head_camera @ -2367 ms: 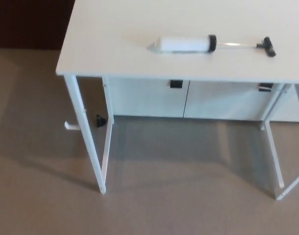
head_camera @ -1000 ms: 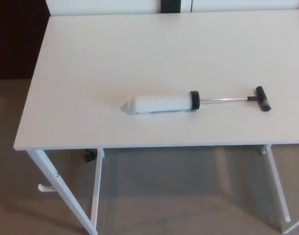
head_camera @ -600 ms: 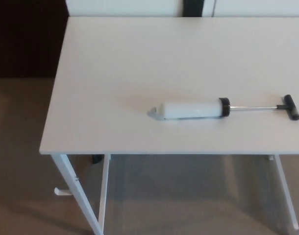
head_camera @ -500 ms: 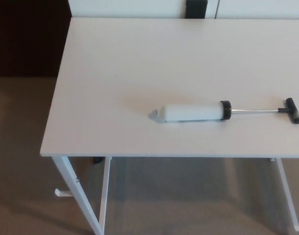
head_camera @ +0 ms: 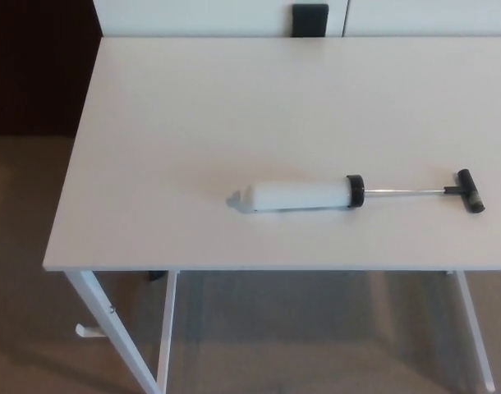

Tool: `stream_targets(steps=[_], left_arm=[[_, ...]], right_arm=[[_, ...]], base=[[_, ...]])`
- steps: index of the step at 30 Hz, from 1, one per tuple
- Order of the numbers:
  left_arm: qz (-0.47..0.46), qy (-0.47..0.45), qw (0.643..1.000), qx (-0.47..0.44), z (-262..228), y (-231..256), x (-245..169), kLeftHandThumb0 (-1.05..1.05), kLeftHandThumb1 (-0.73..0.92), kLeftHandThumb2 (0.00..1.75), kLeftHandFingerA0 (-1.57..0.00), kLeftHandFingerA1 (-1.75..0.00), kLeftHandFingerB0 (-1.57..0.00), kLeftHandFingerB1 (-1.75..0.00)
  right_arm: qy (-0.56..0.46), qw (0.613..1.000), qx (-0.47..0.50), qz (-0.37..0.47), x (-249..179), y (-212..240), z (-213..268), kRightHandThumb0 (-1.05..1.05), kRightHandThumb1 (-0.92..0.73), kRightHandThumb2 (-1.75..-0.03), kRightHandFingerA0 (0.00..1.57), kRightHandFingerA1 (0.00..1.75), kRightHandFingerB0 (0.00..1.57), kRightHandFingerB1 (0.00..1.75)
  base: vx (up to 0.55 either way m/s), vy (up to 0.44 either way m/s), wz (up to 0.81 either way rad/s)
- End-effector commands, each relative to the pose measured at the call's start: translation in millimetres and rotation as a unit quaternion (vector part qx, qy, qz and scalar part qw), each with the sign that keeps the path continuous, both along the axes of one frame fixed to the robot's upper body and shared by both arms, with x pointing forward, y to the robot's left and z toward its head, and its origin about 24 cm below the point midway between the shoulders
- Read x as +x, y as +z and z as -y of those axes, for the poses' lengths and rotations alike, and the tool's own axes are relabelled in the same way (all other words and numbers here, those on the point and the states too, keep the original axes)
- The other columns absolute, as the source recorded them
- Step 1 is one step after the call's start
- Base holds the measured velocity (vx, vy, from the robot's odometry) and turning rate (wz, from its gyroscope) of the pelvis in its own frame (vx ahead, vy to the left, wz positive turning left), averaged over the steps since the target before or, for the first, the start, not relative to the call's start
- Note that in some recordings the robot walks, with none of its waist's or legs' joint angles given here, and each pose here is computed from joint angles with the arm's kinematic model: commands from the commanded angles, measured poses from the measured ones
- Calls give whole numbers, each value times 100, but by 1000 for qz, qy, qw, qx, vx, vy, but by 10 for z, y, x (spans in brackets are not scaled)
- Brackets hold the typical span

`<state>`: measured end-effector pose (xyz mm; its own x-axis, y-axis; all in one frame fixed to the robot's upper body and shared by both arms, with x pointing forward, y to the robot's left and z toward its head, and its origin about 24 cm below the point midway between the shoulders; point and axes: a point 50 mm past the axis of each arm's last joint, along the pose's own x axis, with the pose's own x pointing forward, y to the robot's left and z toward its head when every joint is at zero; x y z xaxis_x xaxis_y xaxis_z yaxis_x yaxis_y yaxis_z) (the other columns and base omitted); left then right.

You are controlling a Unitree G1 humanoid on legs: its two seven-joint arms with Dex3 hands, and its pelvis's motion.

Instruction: The robot walks towards a desk on which an air pump is kept in the middle. It lifts it up and holds it with its left hand and uses its right hand to compress it by pushing its handle inwards.

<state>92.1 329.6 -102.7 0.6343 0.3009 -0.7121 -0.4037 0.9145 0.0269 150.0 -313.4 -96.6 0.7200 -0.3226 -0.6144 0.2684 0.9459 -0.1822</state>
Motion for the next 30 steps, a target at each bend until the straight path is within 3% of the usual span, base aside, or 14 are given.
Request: stream_targets(steps=[1, 5, 6, 7, 8, 12, 14, 15, 16, 19, 20, 22, 25, 30], left_arm=[[18, 36, 999, 5, -41, 32, -23, -19, 68, 60, -50, -47, -33, -34], [55, 61, 997, 2, -55, 127, -43, -23, 69, 60, -45, -47, -26, -31], [86, 90, 992, -4, -106, 232, -49, -23, 68, 61, -27, -38, -14, -27], [106, 109, 988, -8, -142, 308, -56, -23, 68, 61, -27, -38, -14, -27], [141, 132, 981, 4, -246, 481, -84, -23, 65, 62, -15, -33, -12, -28], [217, 139, 964, 70, -537, 960, -117, -21, 65, 62, -13, -33, -8, -26], [290, 135, 939, 128, -708, 1502, 50, -20, 62, 62, -16, -33, -12, -27], [290, 135, 939, 128, -708, 1502, 50, -20, 62, 62, -16, -33, -12, -27], [351, 117, 913, 171, -742, 1960, 203, -25, 59, 62, -17, -33, -12, -28], [390, 99, 894, 197, -713, 2253, 301, -25, 59, 62, -17, -33, -12, -28], [467, 31, 846, 255, -550, 2901, 582, -27, 59, 58, -14, -31, -19, -28], [485, 14, 831, 271, -487, 3068, 632, -27, 59, 58, -14, -31, -19, -28], [553, -119, 744, 356, 77, 3801, 1055, -30, 53, 56, -9, -32, -16, -28], [553, -265, 673, 414, 743, 4203, 1394, -37, 50, 57, -9, -29, -13, -27]], right_arm=[[2, 1000, -10, 3, -18, 30, 37, -33, -69, -59, 67, 46, 53, 42], [-7, 1000, 6, 22, -13, 67, 12, -30, -70, -60, 66, 47, 53, 43], [-4, 999, 17, 43, -39, 137, -34, -33, -66, -59, 66, 47, 50, 41], [-1, 998, 25, 57, -62, 195, -71, -33, -66, -59, 66, 47, 50, 41], [6, 995, 37, 89, -157, 330, -124, -27, -68, -59, 62, 46, 51, 42], [27, 987, 56, 146, -412, 648, -200, -27, -68, -60, 59, 50, 48, 44], [13, 989, 44, 143, -562, 724, -202, -26, -65, -59, 64, 48, 52, 42], [13, 989, 44, 143, -562, 724, -202, -26, -65, -59, 64, 48, 52, 42], [3, 990, 33, 138, -632, 767, -206, -24, -64, -59, 68, 47, 54, 42], [0, 991, 28, 134, -651, 788, -211, -24, -64, -59, 68, 47, 54, 42], [-3, 991, 27, 128, -646, 700, -185, -27, -61, -58, 69, 47, 56, 42], [-4, 992, 27, 127, -645, 676, -180, -27, -61, -58, 69, 47, 56, 42], [17, 991, 19, 129, -588, 679, -279, -24, -63, -58, 69, 47, 58, 42], [33, 993, 7, 111, -594, 621, -330, -28, -63, -58, 72, 46, 59, 42]], base=[[0, 0, 0], [0, 0, 0], [0, 0, 0], [0, 0, 0], [0, 0, 0], [0, 0, 0], [0, 0, 0], [0, 0, 0], [0, 0, 0], [0, 0, 0], [0, 0, 0], [0, 0, 0], [0, 0, 0], [0, 0, 0]])
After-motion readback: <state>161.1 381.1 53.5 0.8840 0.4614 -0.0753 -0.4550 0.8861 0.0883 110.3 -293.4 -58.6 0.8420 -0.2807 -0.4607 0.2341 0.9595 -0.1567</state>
